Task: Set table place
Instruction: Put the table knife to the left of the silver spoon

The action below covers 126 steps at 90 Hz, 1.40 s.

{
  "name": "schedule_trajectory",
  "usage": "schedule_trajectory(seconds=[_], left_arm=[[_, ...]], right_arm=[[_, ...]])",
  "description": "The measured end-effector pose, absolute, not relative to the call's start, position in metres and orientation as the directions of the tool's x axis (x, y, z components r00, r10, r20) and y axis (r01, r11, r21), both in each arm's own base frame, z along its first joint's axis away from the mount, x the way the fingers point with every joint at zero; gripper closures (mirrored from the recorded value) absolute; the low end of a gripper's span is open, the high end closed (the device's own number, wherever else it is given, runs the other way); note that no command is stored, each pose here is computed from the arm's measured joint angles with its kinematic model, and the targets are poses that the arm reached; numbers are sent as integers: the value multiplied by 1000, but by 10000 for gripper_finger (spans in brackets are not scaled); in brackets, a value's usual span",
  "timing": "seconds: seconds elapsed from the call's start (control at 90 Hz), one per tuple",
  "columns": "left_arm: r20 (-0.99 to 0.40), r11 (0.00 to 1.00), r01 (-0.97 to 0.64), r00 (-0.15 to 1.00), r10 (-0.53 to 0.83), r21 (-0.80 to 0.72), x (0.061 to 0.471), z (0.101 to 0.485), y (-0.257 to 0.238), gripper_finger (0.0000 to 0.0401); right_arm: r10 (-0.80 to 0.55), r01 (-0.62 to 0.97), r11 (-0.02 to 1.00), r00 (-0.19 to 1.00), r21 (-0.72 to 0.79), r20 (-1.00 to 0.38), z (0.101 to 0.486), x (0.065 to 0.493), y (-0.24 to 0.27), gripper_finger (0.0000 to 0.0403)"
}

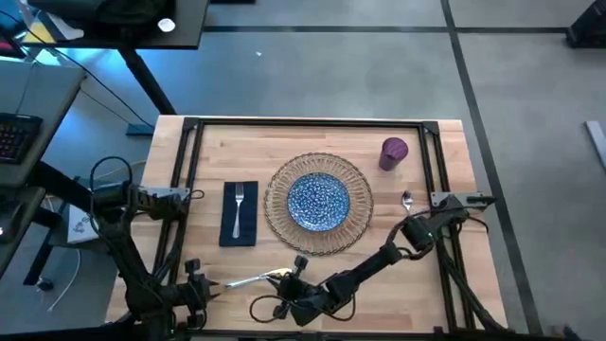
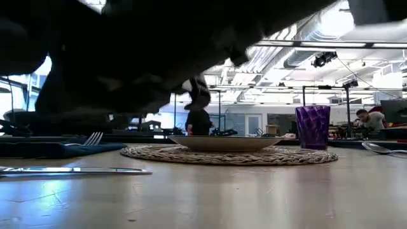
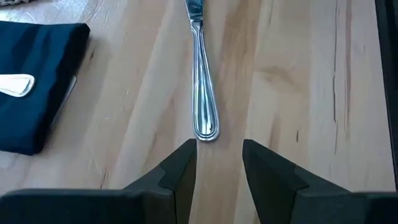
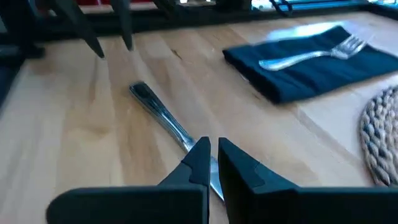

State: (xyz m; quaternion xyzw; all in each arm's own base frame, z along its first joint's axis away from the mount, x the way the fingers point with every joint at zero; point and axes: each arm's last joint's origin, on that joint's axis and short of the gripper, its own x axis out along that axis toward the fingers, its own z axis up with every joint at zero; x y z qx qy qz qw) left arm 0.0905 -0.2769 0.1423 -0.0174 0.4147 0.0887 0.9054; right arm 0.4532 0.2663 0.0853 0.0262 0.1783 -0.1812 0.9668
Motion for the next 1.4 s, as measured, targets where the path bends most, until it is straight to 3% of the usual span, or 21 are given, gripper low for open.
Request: schedule_trajectory(seconds=[0.222,0.778,1.2,1.4], left_arm=[[-754,983,-175,637,161,62,91,134,-279,286],[-740,981,-174,648,179,84,105,108,-286,286],[-775,982,-169,608,172,86,105,113,-284,286],[-802,984,-163,577,156,74,104,120,-282,286]], right_arm=[[-370,387,922,863,-19,-345,81,453,265,403],[-397,424,904,789,-52,-469,62,446,256,403],[-418,421,903,810,-88,-412,97,440,264,403],[-476,492,866,755,-90,-451,88,432,260,403]])
